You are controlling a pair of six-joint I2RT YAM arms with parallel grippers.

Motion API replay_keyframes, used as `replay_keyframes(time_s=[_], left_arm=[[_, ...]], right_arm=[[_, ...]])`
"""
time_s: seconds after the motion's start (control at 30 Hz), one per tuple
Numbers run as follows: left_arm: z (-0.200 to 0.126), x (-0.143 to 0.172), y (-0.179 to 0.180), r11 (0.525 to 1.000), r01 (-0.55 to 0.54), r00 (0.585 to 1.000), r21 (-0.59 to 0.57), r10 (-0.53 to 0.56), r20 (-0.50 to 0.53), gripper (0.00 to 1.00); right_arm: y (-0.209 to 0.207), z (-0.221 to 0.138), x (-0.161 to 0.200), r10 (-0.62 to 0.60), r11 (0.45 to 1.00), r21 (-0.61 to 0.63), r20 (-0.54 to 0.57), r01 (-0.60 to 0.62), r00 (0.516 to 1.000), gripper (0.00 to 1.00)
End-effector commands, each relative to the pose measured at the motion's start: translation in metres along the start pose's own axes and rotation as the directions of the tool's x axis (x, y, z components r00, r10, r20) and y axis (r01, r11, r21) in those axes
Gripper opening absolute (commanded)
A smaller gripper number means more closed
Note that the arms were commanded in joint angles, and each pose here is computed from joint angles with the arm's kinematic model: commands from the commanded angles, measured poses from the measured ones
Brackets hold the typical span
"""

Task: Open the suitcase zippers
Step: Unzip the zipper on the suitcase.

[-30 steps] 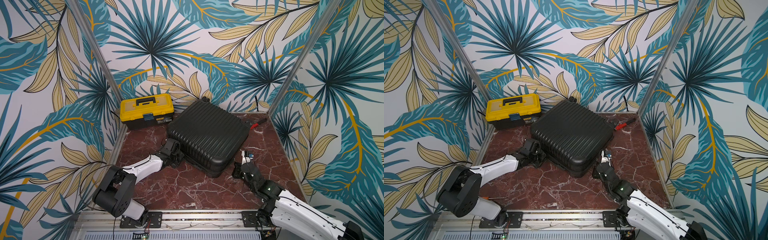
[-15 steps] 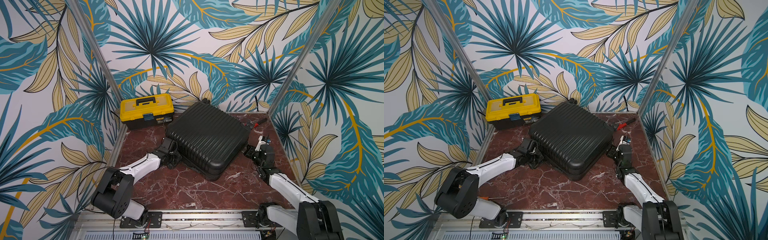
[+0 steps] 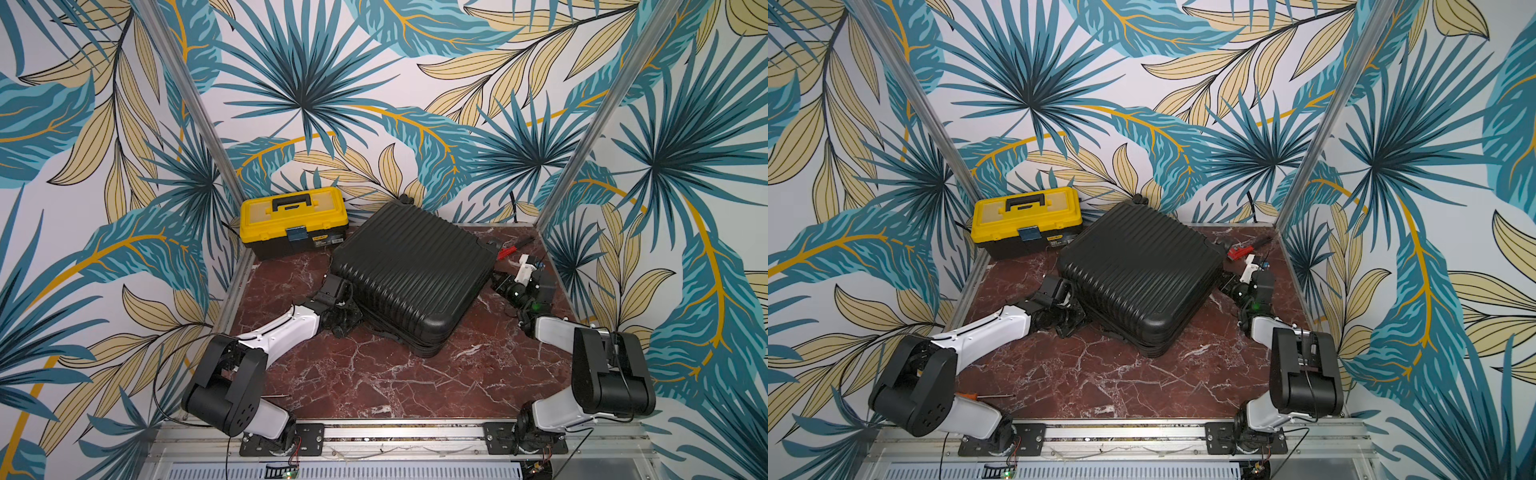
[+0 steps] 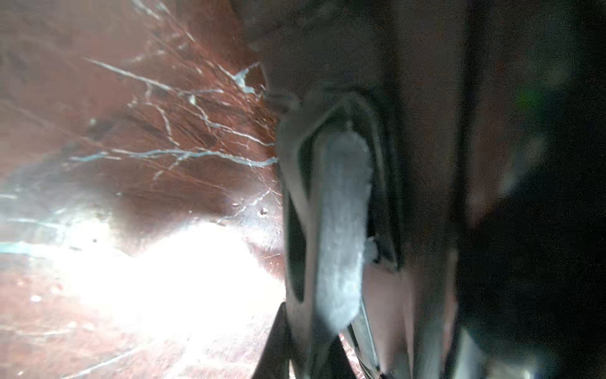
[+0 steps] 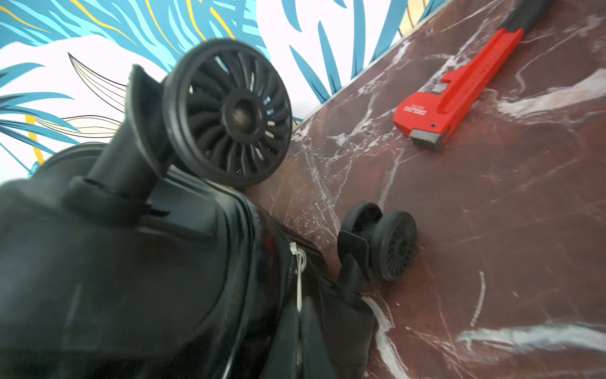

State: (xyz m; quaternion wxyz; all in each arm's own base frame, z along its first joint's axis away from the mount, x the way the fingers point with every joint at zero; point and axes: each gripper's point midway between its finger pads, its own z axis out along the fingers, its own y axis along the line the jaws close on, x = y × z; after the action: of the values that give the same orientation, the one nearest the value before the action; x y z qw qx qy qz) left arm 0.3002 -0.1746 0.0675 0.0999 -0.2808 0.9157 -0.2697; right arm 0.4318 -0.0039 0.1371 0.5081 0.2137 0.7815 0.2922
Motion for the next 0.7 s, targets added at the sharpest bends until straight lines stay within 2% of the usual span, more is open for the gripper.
replay_keyframes(time_s=[0.0,0.13,0.27,0.37,0.5,0.57,0.67], left_arm=[[-0.005,0.008,0.038,0.987,-0.075,0.996,-0.143,0.068,-0.049,0.00],[-0.006,0.007,0.040,0.984,-0.086,0.995,-0.158,0.078,-0.058,0.00],[-0.008,0.011,0.046,0.975,-0.128,0.990,-0.184,0.114,-0.085,0.00],[-0.011,0.014,0.051,0.966,-0.161,0.984,-0.201,0.142,-0.109,0.00],[-0.013,0.019,0.055,0.963,-0.177,0.980,-0.204,0.153,-0.127,0.00],[-0.013,0.020,0.055,0.963,-0.176,0.980,-0.203,0.152,-0.129,0.00],[-0.015,0.018,0.053,0.965,-0.174,0.981,-0.199,0.152,-0.120,0.00]], right_arm=[[-0.018,-0.003,-0.026,0.017,0.997,0.072,0.095,-0.024,0.995,0.05],[-0.017,-0.014,-0.024,-0.076,0.993,0.100,0.089,0.067,0.993,0.09],[-0.010,-0.022,-0.020,-0.255,0.961,0.117,0.012,0.252,0.967,0.13],[-0.018,-0.022,-0.019,-0.303,0.938,0.162,-0.043,0.306,0.952,0.15],[-0.017,-0.005,-0.006,-0.268,0.955,0.099,-0.113,0.279,0.957,0.19],[-0.016,-0.002,-0.005,-0.225,0.966,0.098,-0.133,0.238,0.965,0.24],[-0.011,-0.021,-0.024,-0.190,0.968,0.162,-0.027,0.192,0.981,0.29]])
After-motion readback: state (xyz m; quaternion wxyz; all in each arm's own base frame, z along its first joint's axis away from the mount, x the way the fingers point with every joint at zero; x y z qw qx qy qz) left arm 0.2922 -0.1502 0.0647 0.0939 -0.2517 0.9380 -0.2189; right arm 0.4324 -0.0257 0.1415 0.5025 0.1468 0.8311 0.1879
